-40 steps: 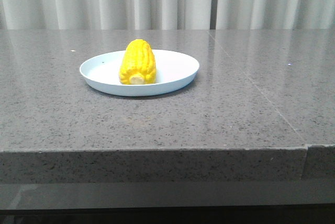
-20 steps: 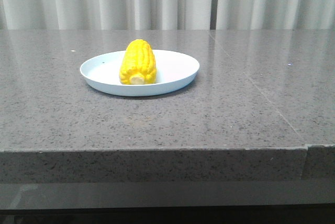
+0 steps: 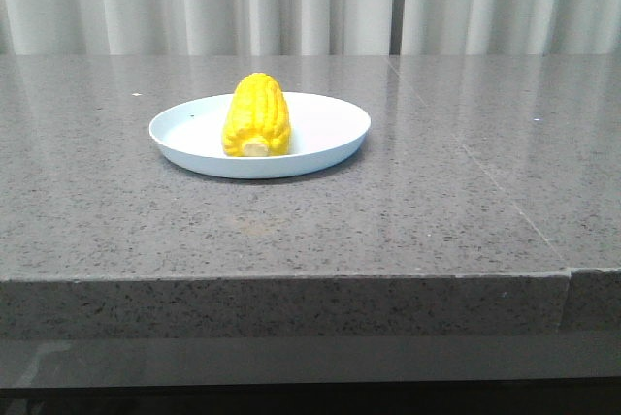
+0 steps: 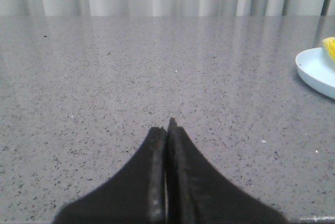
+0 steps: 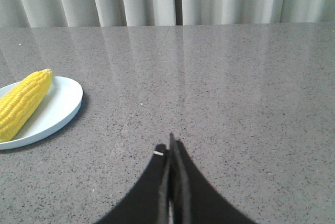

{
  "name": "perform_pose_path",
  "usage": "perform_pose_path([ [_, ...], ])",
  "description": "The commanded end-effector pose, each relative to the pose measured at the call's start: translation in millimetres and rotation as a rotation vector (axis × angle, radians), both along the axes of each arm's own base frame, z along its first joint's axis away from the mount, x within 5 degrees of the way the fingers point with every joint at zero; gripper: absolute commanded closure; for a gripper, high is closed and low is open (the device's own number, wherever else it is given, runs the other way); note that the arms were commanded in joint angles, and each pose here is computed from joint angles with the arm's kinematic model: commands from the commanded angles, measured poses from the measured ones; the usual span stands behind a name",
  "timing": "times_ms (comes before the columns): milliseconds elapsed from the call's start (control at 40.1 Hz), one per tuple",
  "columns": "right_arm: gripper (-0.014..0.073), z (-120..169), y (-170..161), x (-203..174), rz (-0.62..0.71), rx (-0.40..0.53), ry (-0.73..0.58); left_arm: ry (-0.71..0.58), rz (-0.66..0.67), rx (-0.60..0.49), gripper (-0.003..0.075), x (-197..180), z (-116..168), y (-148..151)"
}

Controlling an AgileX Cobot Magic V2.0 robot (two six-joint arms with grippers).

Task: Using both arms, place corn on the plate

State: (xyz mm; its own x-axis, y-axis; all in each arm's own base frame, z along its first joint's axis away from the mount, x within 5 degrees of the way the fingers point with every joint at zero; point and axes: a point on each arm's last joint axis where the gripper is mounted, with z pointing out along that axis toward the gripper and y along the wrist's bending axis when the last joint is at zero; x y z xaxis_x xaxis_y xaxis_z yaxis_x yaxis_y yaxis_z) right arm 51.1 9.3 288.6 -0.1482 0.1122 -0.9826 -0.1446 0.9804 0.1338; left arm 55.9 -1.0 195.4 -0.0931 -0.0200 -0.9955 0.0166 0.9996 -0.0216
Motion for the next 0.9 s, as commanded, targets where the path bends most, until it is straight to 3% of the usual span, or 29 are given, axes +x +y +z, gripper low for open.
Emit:
perform_pose_path([
  [0, 0.0685, 14.0, -0.8, 0.9, -0.01, -0.006, -0.093, -0.145, 0.002, -0.012, 0.0741, -1.4, 12.4, 0.0],
  [873, 0.0685, 14.0, -0.8, 0.9, -0.01, -0.006, -0.093, -0.145, 0.002, -0.012, 0.0741, -1.1, 11.9, 0.0],
])
